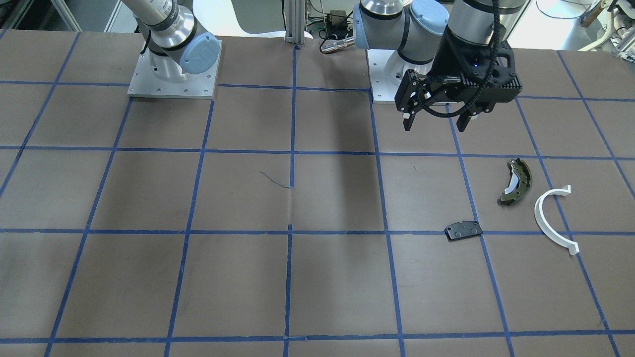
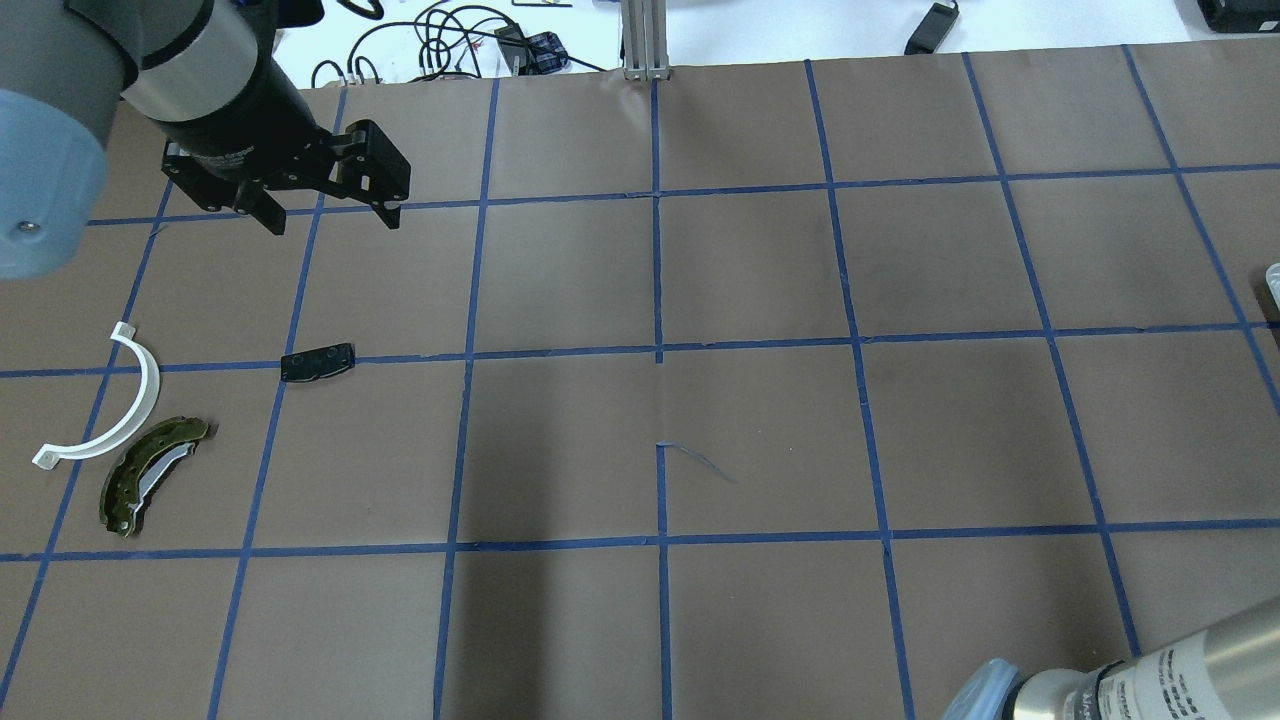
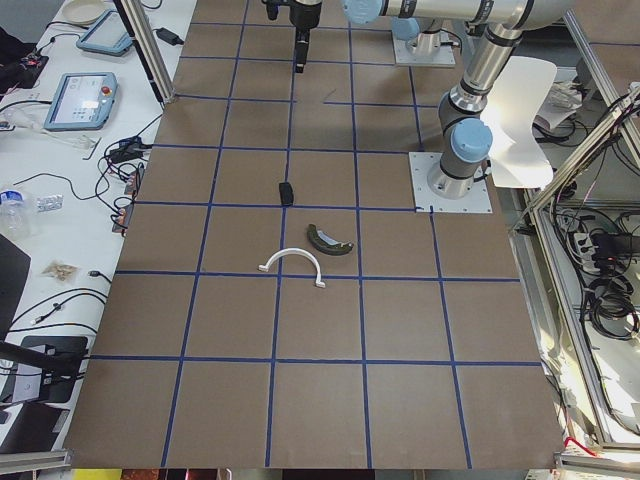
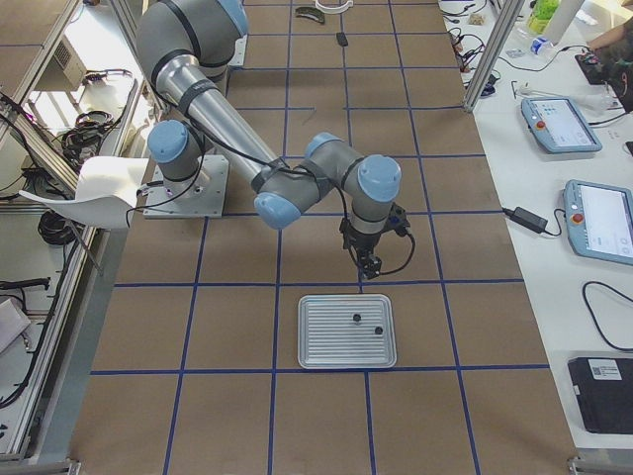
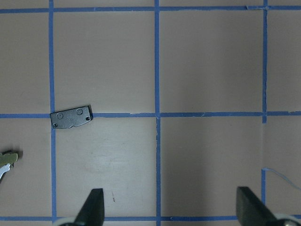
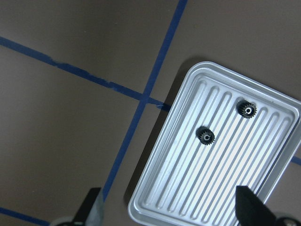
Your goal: Place bearing gear from tray to pile
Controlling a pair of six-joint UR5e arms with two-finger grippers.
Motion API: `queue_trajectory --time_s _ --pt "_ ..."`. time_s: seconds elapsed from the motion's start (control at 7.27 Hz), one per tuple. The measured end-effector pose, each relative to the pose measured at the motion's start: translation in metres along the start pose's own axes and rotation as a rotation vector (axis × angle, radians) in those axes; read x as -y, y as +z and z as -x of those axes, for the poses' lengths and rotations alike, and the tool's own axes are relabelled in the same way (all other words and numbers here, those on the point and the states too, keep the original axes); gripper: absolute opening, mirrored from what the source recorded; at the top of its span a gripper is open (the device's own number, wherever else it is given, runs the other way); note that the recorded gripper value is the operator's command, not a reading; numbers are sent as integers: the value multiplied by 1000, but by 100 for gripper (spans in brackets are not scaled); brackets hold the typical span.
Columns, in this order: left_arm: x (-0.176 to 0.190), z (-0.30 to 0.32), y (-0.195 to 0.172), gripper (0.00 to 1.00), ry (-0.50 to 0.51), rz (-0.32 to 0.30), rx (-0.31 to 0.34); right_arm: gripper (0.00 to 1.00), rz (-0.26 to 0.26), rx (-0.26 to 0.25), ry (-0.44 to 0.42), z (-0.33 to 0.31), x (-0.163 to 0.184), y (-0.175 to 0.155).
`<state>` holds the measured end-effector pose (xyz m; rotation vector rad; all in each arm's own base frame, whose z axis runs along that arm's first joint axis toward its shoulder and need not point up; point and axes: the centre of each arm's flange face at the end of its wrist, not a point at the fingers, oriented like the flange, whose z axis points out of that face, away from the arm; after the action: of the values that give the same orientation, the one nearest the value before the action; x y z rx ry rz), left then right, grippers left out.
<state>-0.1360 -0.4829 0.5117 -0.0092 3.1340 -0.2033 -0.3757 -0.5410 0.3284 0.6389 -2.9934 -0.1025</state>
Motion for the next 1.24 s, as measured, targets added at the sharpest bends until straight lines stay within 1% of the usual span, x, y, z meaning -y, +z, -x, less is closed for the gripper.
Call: queue_trajectory --time_s 0.28,0.41,0.55,0.69,0.83,0.96,1.24 --pt "0 0 0 100 0 0 0 97 -2 21 -25 -39 2 33" --pt "0 0 0 100 0 0 0 95 -29 25 -33 -50 7 47" --pt "0 0 0 100 0 0 1 89 -60 24 -42 -57 12 62" --pt "-1 0 0 100 0 0 1 85 -73 28 -54 -61 15 77" --pt "-1 0 0 100 0 0 1 78 -72 32 -59 -63 15 88" --pt "-1 0 0 100 0 1 0 64 -66 40 -58 -65 14 97" --pt "-1 0 1 100 0 1 0 63 -54 58 -51 -68 11 113"
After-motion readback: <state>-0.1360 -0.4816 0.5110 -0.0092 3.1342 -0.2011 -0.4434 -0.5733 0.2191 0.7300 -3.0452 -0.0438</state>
